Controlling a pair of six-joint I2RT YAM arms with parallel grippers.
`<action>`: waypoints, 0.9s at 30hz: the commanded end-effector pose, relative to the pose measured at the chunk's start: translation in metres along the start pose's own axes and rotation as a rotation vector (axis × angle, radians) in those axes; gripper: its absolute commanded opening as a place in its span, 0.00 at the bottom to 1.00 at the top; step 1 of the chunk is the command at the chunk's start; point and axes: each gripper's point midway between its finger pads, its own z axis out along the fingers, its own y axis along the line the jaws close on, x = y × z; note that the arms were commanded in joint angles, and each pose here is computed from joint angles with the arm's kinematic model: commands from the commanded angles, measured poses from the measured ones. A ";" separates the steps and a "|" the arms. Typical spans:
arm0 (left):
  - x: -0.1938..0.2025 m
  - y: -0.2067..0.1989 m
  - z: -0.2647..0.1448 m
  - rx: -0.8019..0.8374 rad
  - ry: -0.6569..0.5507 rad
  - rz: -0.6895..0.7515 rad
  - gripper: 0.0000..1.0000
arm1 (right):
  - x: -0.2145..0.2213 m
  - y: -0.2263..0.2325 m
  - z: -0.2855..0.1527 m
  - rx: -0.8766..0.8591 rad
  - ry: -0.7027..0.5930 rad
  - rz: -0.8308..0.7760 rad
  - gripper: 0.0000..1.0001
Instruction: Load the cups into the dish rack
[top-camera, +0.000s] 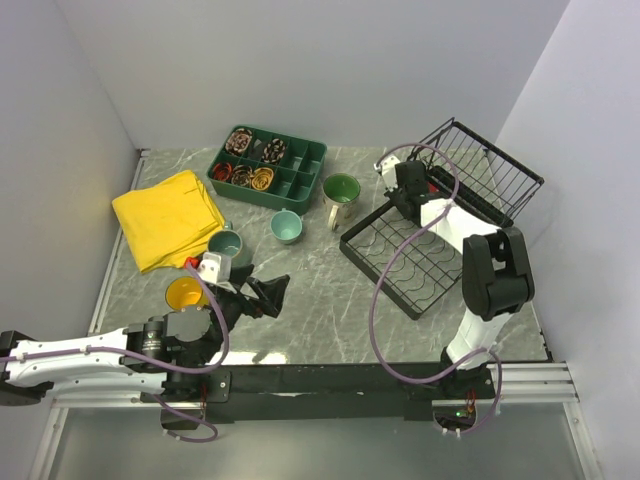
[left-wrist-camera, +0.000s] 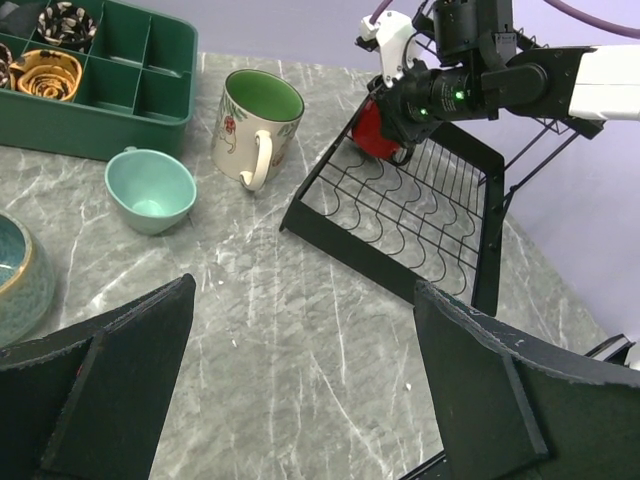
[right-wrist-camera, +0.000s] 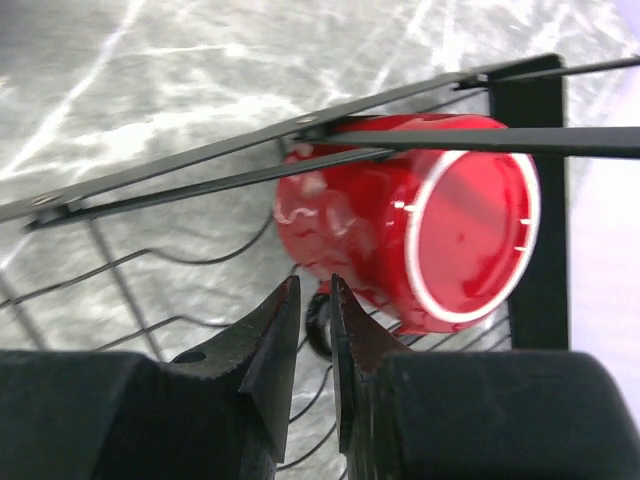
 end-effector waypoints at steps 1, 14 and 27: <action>-0.016 -0.010 0.000 0.020 -0.031 -0.087 0.96 | -0.036 -0.011 -0.043 -0.066 -0.143 0.044 0.26; -0.017 -0.020 0.031 -0.006 0.041 -0.175 0.96 | -0.054 0.020 -0.173 -0.367 -0.447 0.132 0.48; 0.012 0.001 0.153 -0.053 0.437 -0.138 0.96 | -0.037 0.018 -0.254 -0.510 -0.645 0.283 0.80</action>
